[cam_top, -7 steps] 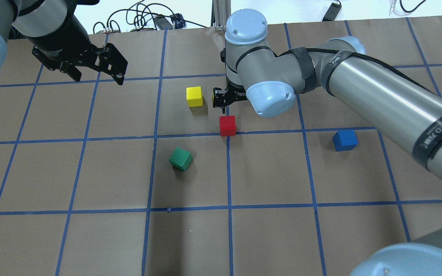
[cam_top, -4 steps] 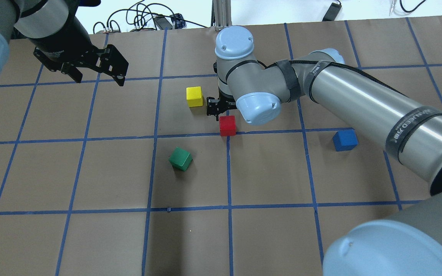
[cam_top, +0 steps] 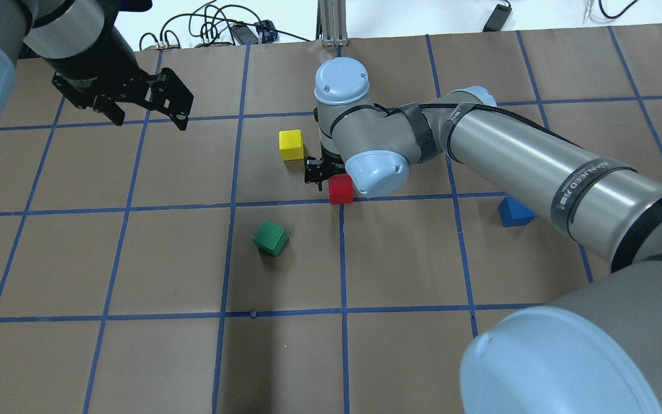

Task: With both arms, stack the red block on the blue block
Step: 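Reach the right gripper to the red cube and grasp it, then carry the red cube with the right gripper over the blue cube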

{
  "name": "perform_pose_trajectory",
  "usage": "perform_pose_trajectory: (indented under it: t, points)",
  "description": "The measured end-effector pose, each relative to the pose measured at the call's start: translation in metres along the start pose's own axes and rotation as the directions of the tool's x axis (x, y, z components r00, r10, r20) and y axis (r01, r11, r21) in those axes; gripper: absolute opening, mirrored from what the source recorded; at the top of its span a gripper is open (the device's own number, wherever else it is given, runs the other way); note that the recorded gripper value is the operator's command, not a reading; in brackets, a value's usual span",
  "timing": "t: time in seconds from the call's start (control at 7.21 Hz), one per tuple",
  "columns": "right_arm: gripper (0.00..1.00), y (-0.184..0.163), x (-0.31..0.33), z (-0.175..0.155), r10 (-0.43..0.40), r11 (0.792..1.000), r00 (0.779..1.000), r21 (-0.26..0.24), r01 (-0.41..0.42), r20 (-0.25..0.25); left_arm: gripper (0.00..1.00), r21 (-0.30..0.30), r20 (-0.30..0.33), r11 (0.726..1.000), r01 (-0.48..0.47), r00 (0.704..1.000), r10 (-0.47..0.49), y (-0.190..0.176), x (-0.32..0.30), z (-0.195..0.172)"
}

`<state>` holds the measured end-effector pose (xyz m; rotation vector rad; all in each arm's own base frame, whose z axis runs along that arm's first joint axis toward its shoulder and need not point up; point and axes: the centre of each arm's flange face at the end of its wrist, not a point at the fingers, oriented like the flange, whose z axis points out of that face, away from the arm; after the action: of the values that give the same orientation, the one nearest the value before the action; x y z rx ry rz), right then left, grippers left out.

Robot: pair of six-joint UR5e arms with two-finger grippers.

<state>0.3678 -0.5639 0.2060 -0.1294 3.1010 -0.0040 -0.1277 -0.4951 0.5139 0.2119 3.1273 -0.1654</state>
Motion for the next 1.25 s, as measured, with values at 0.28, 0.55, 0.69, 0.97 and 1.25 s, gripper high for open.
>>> perform_pose_trajectory:
  t: [0.28,0.55,0.69,0.97,1.25]
  points:
    - [0.78,0.0,-0.002,0.005,0.001,1.0,1.0,-0.007,-0.001,0.007,1.0,0.001,0.001,1.0,0.001,1.0,-0.001,0.0,0.0,-0.001]
    - [0.15,0.0,-0.002,0.008,0.003,1.0,1.0,-0.01,-0.003,0.006,1.0,0.001,0.002,1.0,0.001,1.0,-0.001,0.0,0.0,-0.001]
    - [0.0,0.0,-0.002,0.008,0.004,1.0,1.0,-0.01,-0.004,0.006,1.0,0.002,0.002,1.0,0.002,1.0,-0.002,0.0,0.0,-0.001]
    - [0.0,-0.004,-0.002,-0.005,0.005,1.0,1.0,0.007,-0.005,0.013,1.0,0.003,0.002,1.0,0.002,1.0,-0.002,0.0,0.0,-0.001]
    - [0.0,-0.016,0.006,-0.054,0.025,1.0,1.0,0.017,-0.025,0.009,1.0,0.001,0.0,1.0,0.003,1.0,-0.003,-0.001,0.0,0.0]
